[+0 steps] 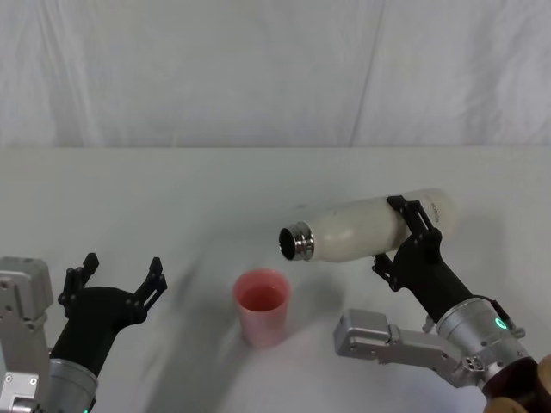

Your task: Grasp the thermos with one hand and pour water into the cup lid.

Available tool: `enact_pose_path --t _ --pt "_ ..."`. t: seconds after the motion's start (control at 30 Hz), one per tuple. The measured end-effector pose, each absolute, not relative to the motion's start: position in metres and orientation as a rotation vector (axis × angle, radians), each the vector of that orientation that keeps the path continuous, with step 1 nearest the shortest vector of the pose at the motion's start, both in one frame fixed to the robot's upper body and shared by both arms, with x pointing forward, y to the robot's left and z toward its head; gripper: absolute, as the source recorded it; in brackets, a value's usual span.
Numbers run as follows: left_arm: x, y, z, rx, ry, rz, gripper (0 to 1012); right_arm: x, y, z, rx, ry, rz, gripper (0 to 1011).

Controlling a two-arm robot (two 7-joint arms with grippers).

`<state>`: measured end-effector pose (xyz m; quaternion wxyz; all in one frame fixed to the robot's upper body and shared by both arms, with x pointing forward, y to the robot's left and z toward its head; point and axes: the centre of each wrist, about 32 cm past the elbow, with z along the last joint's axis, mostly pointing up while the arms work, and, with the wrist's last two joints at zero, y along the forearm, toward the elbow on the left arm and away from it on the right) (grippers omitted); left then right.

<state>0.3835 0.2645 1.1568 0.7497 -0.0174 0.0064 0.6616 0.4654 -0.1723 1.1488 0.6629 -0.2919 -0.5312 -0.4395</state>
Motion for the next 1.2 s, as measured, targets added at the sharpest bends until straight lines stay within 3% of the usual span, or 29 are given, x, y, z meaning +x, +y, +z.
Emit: enact_pose_path --t 1.2 --pt "0.3835 0.2645 1.1568 -0.038 0.014 1.446 1001 0.4693 -0.1682 1.15 -0.692 -1.343 -0.95 950"
